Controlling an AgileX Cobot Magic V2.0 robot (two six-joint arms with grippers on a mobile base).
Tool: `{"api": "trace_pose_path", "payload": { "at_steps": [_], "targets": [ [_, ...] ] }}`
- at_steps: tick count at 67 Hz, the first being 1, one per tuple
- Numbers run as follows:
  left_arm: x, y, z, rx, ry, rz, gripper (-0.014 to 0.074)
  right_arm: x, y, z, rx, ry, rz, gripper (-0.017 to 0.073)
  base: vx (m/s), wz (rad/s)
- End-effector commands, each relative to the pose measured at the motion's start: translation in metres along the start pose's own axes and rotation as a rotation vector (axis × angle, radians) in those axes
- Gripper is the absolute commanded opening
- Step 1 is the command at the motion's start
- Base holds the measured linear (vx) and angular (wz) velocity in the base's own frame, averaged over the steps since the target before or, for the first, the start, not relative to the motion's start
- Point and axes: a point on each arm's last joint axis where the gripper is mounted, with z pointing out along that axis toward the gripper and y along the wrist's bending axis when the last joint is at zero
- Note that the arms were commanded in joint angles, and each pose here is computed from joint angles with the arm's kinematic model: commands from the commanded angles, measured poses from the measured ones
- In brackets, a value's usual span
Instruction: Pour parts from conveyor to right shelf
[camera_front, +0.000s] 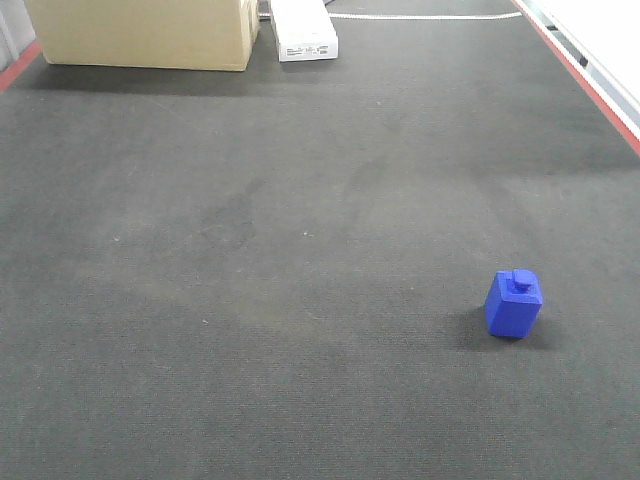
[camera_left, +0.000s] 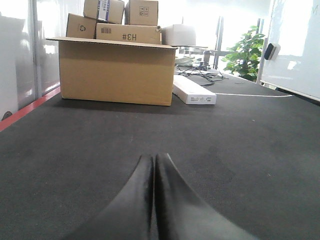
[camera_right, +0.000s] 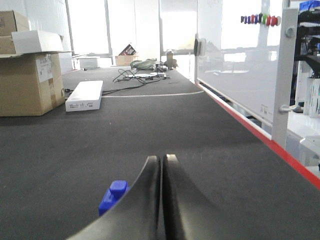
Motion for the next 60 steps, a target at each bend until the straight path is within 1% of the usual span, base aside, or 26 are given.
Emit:
{"api": "trace_pose_path", "payload": {
  "at_steps": [1,5,10,20,24,30,41,46,55,58,60],
  "targets": [
    [0.001,0.000,-0.001,0.011,-0.069,-0.016,-0.0006,-0.039,0.001,-0.002,-0.006,-0.166,-0.022,-0.0008,0.00,0.00],
    [0.001,0.000,-0.001,0.011,-0.069,-0.016,-0.0006,-0.055,0.001,0.001,-0.006,-0.175,-0.022,-0.0008,0.00,0.00],
    [0.001,0.000,-0.001,0.011,-0.069,-0.016,-0.0006,-0.077,0.001,0.007,-0.003,-0.151,-0.022,-0.0008,0.00,0.00],
    [0.001,0.000,-0.001,0.011,-0.069,-0.016,-0.0006,-0.105,0.000,0.032,0.009,0.026,-0.029,-0.0008,0.00,0.00],
    [0.001,0.000,-0.001,0.011,-0.069,-0.016,-0.0006,-0.109,0.000,0.045,0.012,0.097,-0.029,-0.0008,0.00,0.00],
    [0.001,0.000,-0.001,0.011,-0.069,-0.016,-0.0006,-0.106,-0.001,0.061,0.014,0.201,-0.010,-0.0008,0.00,0.00],
    [0.001,0.000,-0.001,0.011,-0.069,-0.016,-0.0006,-0.089,-0.001,0.078,0.016,0.327,-0.023,-0.0008,0.00,0.00],
    [0.001,0.000,-0.001,0.011,-0.069,-0.016,-0.0006,-0.083,-0.001,0.082,0.018,0.385,-0.010,-0.0008,0.00,0.00],
    [0.001,0.000,-0.001,0.011,-0.069,-0.016,-0.0006,-0.080,-0.001,0.082,0.018,0.411,-0.012,-0.0003,0.00,0.00],
    [0.001,0.000,-0.001,0.011,-0.069,-0.016,-0.0006,-0.081,0.000,0.082,0.006,0.409,-0.013,0.0005,0.00,0.00],
    [0.001,0.000,-0.001,0.011,-0.069,-0.016,-0.0006,-0.081,0.002,0.082,-0.010,0.408,-0.028,0.0013,0.00,0.00]
  ]
}}
